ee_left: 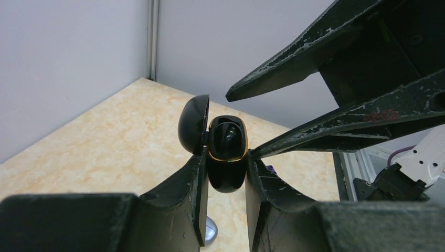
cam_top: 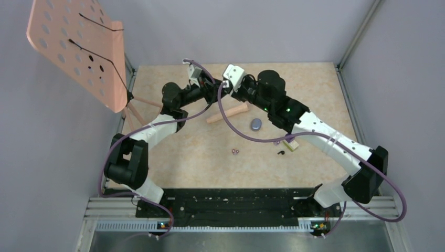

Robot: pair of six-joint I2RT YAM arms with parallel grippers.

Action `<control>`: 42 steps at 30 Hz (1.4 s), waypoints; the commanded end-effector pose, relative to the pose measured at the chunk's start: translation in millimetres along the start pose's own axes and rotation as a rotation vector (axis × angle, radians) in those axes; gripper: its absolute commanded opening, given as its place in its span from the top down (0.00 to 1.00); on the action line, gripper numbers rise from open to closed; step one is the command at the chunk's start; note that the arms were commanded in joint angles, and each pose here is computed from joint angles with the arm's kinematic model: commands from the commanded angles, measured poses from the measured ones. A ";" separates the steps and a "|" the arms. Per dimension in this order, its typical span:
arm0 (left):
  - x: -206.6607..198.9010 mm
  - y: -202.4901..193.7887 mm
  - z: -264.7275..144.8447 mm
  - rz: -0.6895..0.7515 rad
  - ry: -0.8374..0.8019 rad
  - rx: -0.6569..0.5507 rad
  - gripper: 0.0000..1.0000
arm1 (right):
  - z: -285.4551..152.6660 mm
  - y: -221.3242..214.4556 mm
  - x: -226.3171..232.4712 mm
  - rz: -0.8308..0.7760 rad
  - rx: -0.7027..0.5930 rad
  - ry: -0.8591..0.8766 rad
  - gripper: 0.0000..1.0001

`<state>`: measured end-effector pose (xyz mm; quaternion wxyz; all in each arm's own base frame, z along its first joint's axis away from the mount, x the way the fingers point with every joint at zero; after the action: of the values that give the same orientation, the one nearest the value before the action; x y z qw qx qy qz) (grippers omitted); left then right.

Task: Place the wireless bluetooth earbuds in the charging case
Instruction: Place the earbud in the charging case.

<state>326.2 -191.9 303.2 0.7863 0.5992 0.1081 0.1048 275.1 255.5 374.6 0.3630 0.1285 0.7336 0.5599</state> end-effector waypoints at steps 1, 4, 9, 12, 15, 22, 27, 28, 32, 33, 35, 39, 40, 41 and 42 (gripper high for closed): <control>-5.3 19.6 -0.1 0.099 -0.023 -0.062 1.00 | -9.5 26.8 -8.6 0.078 -0.044 0.013 0.61; -4.3 17.6 -0.3 0.094 -0.021 -0.056 1.00 | -15.0 44.4 -21.8 0.191 -0.060 0.026 0.58; -3.6 17.1 0.5 0.084 -0.021 -0.051 1.00 | -32.0 81.5 -43.0 0.314 -0.090 0.072 0.48; -2.9 15.2 0.6 0.076 -0.019 -0.047 1.00 | -36.3 83.4 -50.9 0.364 -0.053 0.089 0.45; -2.7 14.9 0.3 0.071 -0.015 -0.046 1.00 | -34.5 70.3 -51.2 0.365 0.012 0.141 0.56; -4.2 14.9 -0.8 0.088 -0.035 -0.033 1.00 | -22.2 39.7 -40.6 0.397 0.149 0.244 0.71; -4.4 12.2 -8.3 0.130 -0.060 -0.006 1.00 | -25.7 33.1 -38.9 0.358 0.156 0.288 0.73; -4.7 11.2 -9.3 0.138 -0.063 0.000 1.00 | -25.4 31.4 -39.7 0.355 0.161 0.279 0.72; -6.6 7.2 -12.6 0.150 -0.070 0.017 1.00 | -22.2 28.7 -40.7 0.368 0.168 0.249 0.53; -7.0 7.4 -13.2 0.150 -0.071 0.017 1.00 | -21.0 27.9 -40.9 0.377 0.169 0.242 0.50; -8.5 7.3 -13.7 0.149 -0.073 0.017 1.00 | -17.6 26.3 -40.4 0.396 0.174 0.230 0.43; -9.5 8.6 -13.8 0.160 -0.083 0.015 1.00 | -12.5 21.1 -38.3 0.411 0.191 0.237 0.35; -9.5 8.6 -14.0 0.164 -0.086 0.016 1.00 | -10.8 19.9 -38.1 0.421 0.197 0.236 0.33; -10.1 9.2 -14.0 0.168 -0.091 0.015 1.00 | -9.3 19.4 -37.9 0.431 0.200 0.238 0.32; -10.4 9.7 -13.9 0.174 -0.096 0.016 1.00 | -7.8 19.0 -37.7 0.442 0.204 0.238 0.32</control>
<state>321.5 -183.2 288.3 0.7664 0.6282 0.0695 0.1146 286.5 231.5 404.7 0.1309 0.2393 0.7909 0.5479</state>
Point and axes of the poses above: each gripper's point midway between its finger pads, its own z axis out along the fingers, its own x axis along the line the jaws close on, y = z × x, the point moved 10 cm from there along -z, back along the fingers, and after that the axes turned 9 degrees about z, right-handed, at the moved point
